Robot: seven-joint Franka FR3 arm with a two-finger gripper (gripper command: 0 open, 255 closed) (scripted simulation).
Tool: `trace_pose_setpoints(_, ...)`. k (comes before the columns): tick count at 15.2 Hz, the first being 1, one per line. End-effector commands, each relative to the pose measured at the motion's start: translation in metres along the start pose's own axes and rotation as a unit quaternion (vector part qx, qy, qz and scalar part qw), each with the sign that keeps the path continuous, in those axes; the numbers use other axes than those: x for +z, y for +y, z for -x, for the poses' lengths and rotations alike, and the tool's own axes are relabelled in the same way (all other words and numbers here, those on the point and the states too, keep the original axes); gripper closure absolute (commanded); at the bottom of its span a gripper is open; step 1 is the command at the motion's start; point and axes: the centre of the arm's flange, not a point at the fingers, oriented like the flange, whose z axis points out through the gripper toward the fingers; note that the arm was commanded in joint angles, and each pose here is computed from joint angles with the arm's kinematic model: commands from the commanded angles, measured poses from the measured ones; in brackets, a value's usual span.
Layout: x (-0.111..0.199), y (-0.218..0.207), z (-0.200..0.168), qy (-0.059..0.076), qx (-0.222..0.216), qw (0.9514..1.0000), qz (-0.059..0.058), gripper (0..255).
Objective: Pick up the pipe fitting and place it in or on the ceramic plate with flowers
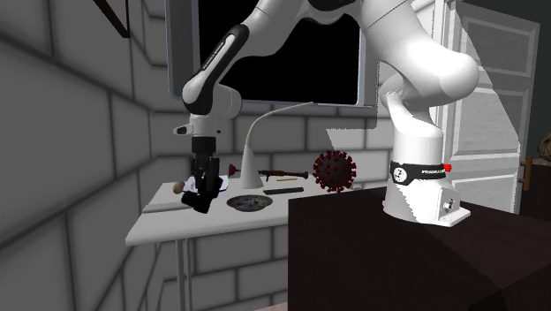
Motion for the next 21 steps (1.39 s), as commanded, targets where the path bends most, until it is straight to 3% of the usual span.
trace_pose_setpoints(1,-0.012,-0.001,-0.001,0.000,0.000,1.0000,0.000,255)
trace_pose_setpoints(8,-0.048,-0.004,-0.003,0.000,0.000,1.0000,0.000,255)
trace_pose_setpoints(21,-0.061,-0.030,0.163,0.000,0.000,1.0000,0.000,255)
